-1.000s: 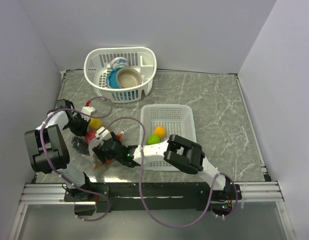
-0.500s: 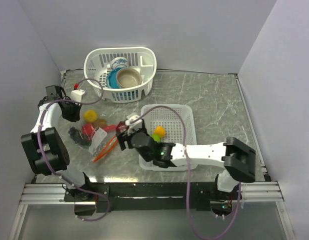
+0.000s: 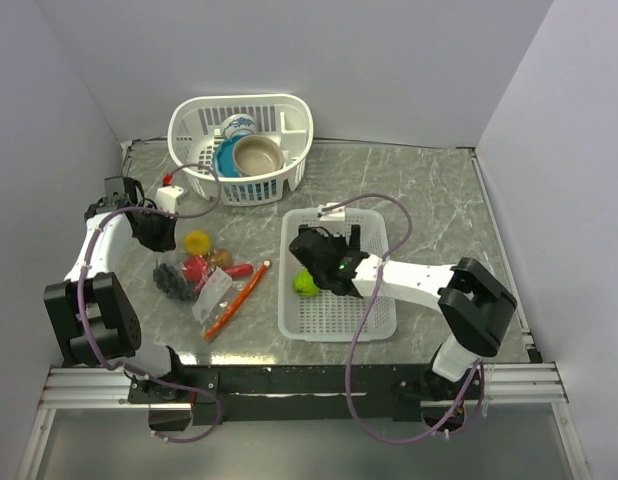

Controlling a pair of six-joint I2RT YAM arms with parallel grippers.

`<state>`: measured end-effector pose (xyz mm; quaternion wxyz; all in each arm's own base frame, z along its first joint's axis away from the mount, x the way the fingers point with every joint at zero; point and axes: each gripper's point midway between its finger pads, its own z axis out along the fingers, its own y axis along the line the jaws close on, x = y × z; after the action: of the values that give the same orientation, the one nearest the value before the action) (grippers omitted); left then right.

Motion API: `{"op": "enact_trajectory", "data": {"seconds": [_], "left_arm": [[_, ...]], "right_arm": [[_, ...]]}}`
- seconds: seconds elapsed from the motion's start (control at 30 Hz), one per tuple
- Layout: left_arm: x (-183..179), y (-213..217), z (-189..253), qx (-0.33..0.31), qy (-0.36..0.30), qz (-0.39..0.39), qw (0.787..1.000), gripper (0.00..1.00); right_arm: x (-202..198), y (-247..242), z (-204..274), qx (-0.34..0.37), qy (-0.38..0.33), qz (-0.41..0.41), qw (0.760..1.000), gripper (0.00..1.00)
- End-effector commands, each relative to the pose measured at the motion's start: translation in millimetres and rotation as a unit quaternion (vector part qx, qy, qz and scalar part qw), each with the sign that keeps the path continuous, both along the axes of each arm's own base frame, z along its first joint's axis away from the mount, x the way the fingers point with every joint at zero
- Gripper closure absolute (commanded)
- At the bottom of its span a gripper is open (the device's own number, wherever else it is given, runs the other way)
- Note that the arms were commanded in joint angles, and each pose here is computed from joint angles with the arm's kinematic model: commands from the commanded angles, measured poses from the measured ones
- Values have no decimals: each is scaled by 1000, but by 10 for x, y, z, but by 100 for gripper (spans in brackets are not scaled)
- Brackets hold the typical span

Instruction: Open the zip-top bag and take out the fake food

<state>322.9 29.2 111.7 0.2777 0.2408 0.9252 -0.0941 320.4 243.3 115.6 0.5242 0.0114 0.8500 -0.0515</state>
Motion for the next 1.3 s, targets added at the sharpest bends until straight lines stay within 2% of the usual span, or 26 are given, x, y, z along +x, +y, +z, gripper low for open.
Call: {"op": "enact_trajectory", "data": {"seconds": [0.0,0.23,0.43,0.77,1.03,1.13,1.27], "left_arm": [[79,187,-207,40,0,21,999,99],[201,426,-668,90,23,44,995,99],[175,558,-938,124,44,49,990,99],[125,472,-951,119,40,35,991,99],[105,413,-846,109,35,24,993,99],[112,395,-803,105,31,21,994,99],[130,404,-768,108,27,20,994,99]], "right_arm": [[-88,375,535,20,-62,33,997,0],[-524,1046,788,-11,-102,141,985,0],[-915,1729,715,38,-91,275,956,4],[-902,2527,388,57,-64,344,935,8],[-681,2898,68,61,-27,365,929,11],[-666,2958,-47,59,-10,387,920,14],[-657,2961,-143,64,17,414,908,30]]}}
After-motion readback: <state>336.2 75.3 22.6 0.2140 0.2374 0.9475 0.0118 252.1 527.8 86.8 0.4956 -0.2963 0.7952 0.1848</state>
